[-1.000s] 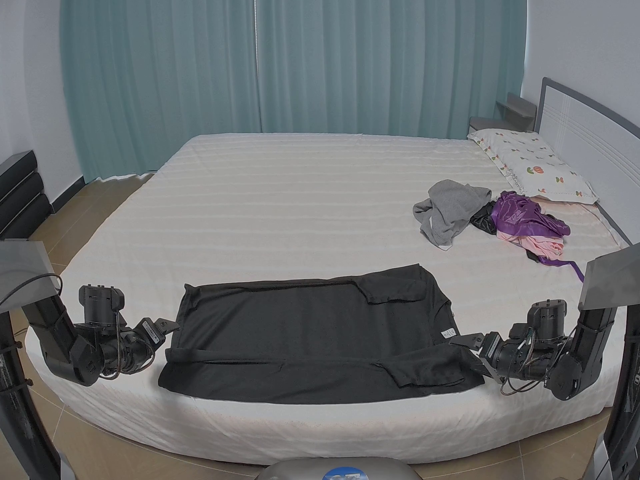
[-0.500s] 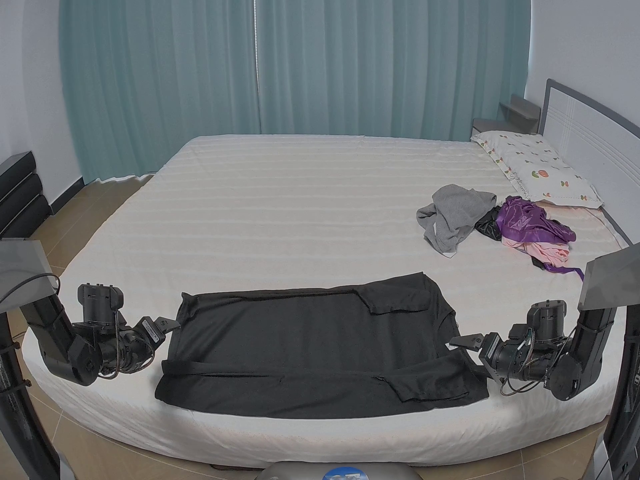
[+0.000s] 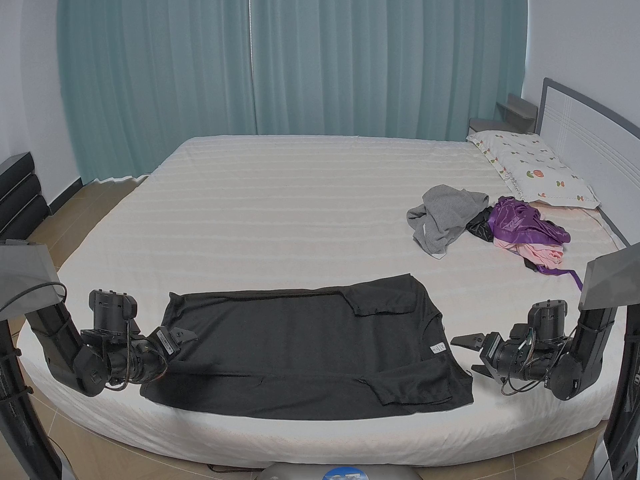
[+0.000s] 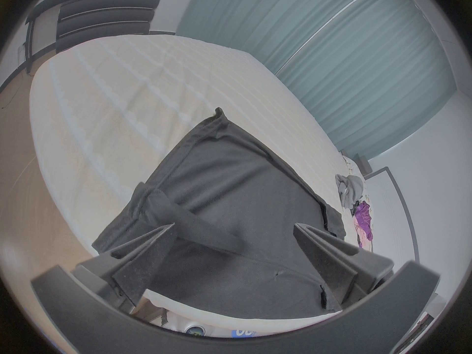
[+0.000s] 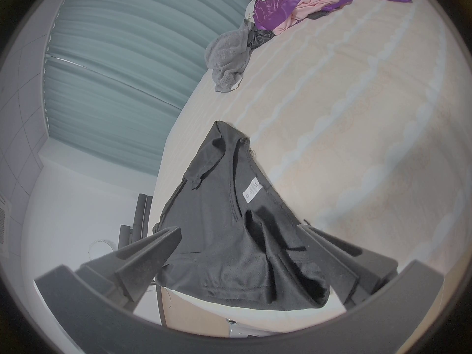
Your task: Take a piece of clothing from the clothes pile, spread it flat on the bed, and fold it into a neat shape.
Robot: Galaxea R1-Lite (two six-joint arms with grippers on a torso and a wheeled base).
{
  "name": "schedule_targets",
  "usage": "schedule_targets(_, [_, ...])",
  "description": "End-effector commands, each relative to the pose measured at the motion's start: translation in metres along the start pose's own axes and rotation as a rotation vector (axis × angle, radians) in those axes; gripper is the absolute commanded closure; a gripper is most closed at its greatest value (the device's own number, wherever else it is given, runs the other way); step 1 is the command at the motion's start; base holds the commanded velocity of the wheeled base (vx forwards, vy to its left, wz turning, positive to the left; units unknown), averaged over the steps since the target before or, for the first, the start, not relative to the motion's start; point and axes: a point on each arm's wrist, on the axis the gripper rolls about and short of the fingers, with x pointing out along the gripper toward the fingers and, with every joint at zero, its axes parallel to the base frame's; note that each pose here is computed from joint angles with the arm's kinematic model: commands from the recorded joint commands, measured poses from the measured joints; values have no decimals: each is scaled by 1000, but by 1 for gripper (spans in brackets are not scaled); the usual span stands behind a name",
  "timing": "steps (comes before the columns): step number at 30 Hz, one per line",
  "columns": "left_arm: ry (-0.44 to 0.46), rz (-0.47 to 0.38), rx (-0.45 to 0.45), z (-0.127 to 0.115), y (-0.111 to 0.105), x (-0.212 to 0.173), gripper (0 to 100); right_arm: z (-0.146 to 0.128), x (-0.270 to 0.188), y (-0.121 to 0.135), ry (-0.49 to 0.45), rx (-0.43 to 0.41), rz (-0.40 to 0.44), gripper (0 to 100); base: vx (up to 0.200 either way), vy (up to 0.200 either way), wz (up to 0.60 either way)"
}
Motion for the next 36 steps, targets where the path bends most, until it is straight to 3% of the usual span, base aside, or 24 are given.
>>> schedule_targets(1, [33, -1, 18, -10, -3, -1, 0, -2, 1, -1, 8, -2, -4, 0, 0, 0, 0])
schedule_targets(17, [110, 78, 32, -22, 1, 12, 0, -3, 2, -1, 13, -8, -6, 0, 0, 0, 0])
schedule_targets(23, [50, 146, 27, -15, 6, 29, 0, -3, 2, -1, 13, -8, -6, 0, 0, 0, 0])
schedule_targets(28, [-15, 121, 1, 5, 3, 41, 0, -3, 2, -1, 13, -6, -6, 0, 0, 0, 0])
schedule_targets(36, [-118, 79, -138, 37, 4, 44, 0, -4, 3, -1, 14, -7, -7, 0, 0, 0, 0])
